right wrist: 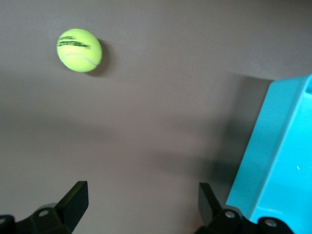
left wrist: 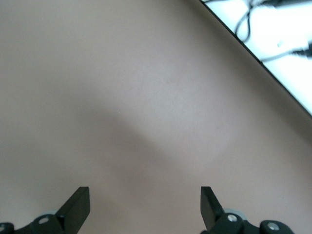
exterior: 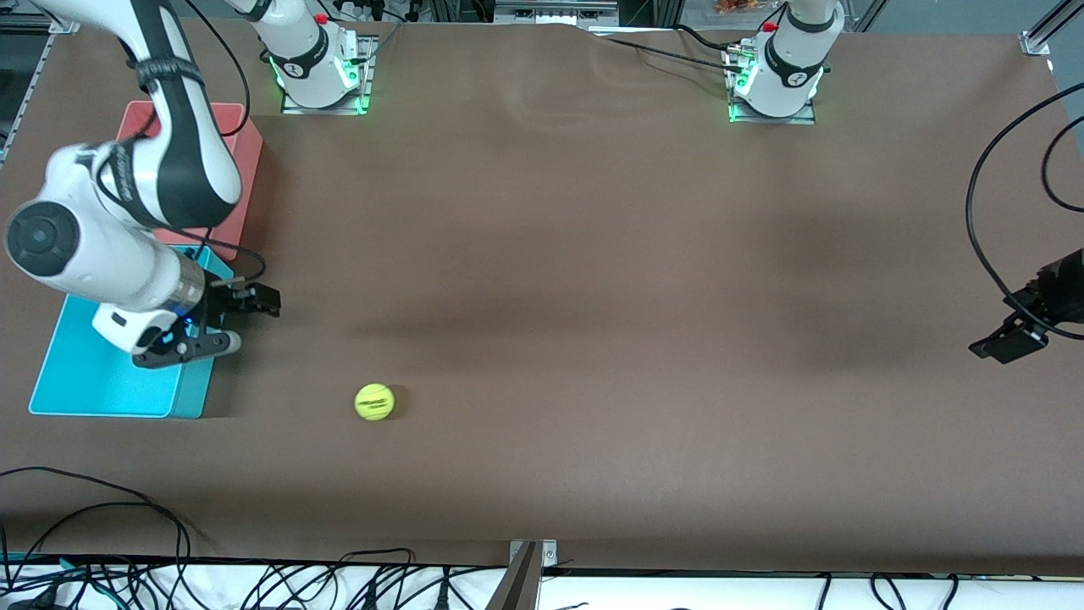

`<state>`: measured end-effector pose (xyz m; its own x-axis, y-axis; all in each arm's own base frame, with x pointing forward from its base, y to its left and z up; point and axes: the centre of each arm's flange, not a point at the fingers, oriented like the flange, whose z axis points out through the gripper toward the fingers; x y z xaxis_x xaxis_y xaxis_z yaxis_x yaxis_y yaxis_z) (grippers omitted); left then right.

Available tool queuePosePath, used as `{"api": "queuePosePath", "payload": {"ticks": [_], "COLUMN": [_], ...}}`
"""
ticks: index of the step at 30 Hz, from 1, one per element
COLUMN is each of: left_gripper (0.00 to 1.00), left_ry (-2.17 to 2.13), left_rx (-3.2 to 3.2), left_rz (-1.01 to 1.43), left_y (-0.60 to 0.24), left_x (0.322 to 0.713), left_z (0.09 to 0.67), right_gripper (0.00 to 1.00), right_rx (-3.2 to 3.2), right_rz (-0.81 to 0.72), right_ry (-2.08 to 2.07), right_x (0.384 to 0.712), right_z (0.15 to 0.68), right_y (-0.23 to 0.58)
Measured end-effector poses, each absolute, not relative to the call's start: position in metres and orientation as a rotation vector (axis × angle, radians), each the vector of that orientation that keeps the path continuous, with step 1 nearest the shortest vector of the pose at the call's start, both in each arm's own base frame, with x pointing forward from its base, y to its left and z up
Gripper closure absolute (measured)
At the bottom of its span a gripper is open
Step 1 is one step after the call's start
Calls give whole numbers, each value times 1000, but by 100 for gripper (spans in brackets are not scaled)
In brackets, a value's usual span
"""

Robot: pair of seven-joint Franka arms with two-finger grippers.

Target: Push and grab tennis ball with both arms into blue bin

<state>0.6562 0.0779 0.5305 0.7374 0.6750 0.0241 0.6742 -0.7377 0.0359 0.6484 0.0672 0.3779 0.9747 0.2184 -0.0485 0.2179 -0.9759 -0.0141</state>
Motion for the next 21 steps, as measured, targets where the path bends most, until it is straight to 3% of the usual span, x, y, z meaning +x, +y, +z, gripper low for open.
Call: {"api": "queuePosePath", "payload": {"ticks": [21], "left_gripper": [0], "left_ry": [86], "left_rx": [3131], "left_rz": [-55], "left_y": [72], "left_x": [632], "left_z": [589], "right_gripper": [0], "right_rx": [-3081], "right_rz": [-299], "right_ry": [-441], "right_x": [691], "right_z": [276], "right_y": [86]}}
